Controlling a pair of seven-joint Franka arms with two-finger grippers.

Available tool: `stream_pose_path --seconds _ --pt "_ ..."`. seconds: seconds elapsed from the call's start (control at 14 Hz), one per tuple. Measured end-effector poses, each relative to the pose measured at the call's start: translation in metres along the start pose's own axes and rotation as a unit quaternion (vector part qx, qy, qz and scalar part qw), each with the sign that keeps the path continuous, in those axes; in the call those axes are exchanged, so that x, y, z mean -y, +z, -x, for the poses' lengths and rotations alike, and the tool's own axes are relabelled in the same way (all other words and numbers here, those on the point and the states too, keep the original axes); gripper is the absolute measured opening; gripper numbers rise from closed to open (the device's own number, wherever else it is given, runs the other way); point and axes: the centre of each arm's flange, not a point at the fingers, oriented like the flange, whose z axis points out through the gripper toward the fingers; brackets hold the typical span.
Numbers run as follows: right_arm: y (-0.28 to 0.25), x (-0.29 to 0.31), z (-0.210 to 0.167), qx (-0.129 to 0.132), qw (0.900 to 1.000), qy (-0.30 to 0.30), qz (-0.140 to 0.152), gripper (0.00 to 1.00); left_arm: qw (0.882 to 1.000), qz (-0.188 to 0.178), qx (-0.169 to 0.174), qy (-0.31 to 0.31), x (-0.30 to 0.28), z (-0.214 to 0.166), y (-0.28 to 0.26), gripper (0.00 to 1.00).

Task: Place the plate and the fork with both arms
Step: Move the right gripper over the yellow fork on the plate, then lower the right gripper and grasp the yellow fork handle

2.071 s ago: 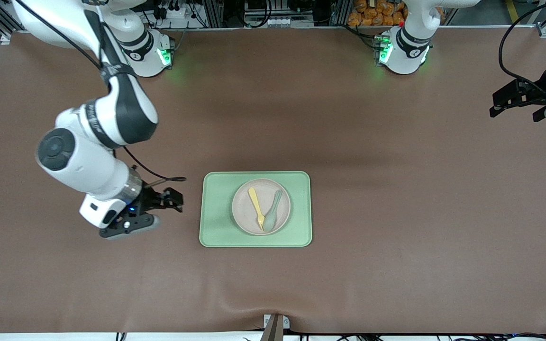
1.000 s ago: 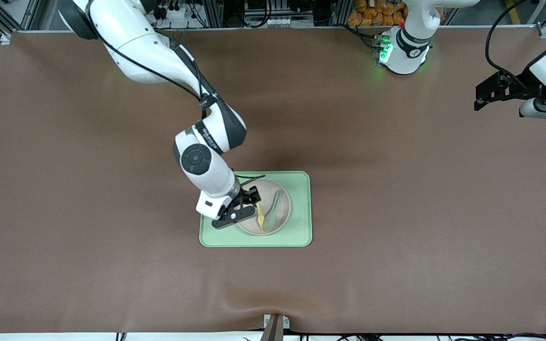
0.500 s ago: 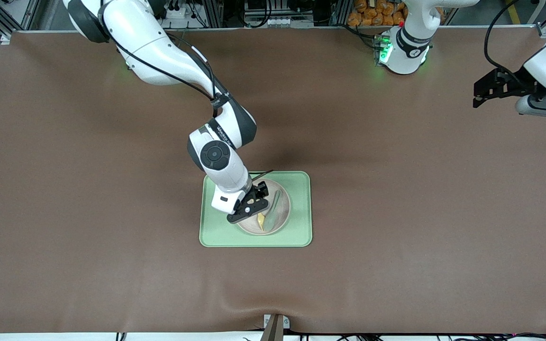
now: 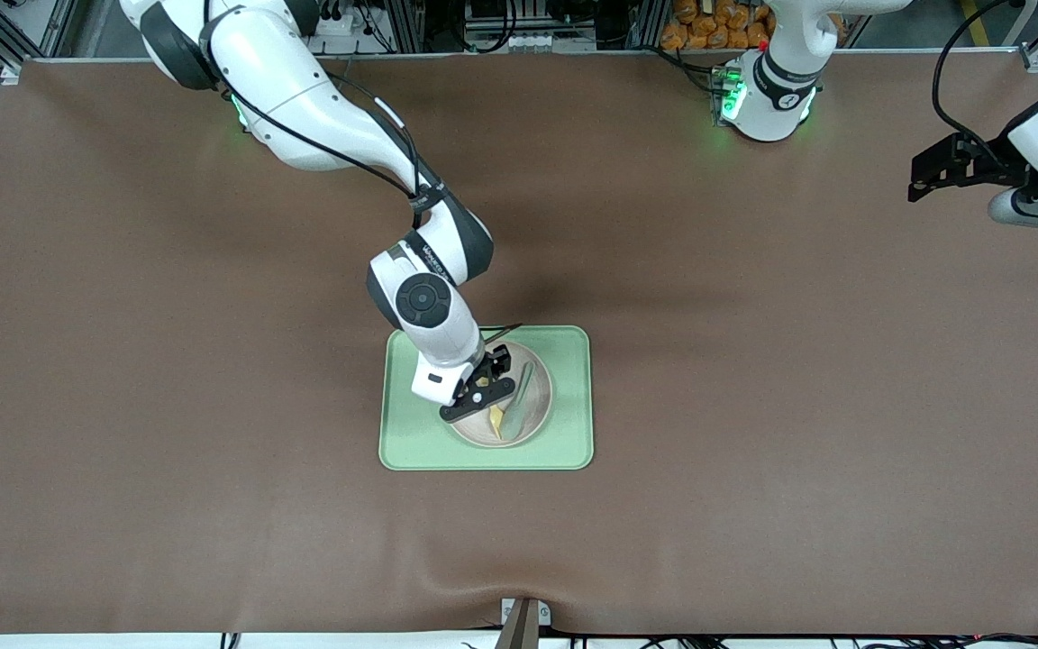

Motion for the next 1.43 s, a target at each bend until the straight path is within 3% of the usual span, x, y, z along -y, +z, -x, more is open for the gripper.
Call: stream_pose_path --seconds 0.57,0.64,0.71,0.86,0.93,1.07,1.43 --pt "0.013 0.002 0.005 0.007 1.000 -0.009 0.010 0.59 1.000 0.001 -0.002 -0.007 0.007 0.001 -0.002 1.00" --pt "0.015 0.003 0.005 0.007 1.000 -0.009 0.011 0.52 1.000 0.001 -0.002 -0.007 0.007 0.001 -0.002 1.00" --pt "0.016 0.004 0.006 0.006 1.000 -0.010 0.010 0.52 1.000 0.001 -0.002 -0.007 0.007 0.001 -0.002 1.00" --pt "0.016 0.008 0.006 0.005 1.000 -0.005 0.010 0.36 1.000 0.000 -0.002 -0.005 0.005 0.001 -0.002 1.00" --pt "0.016 0.010 0.006 0.005 1.000 0.000 0.011 0.36 1.000 0.000 -0.002 -0.004 0.004 0.001 -0.002 1.00" --pt "0.014 0.012 0.005 0.003 1.000 0.010 0.011 0.20 1.000 0.000 -0.003 -0.004 0.004 0.001 -0.002 1.00" --pt "-0.003 0.010 -0.006 0.006 1.000 0.023 0.016 0.21 1.000 0.000 -0.004 -0.002 0.002 0.000 -0.002 1.00"
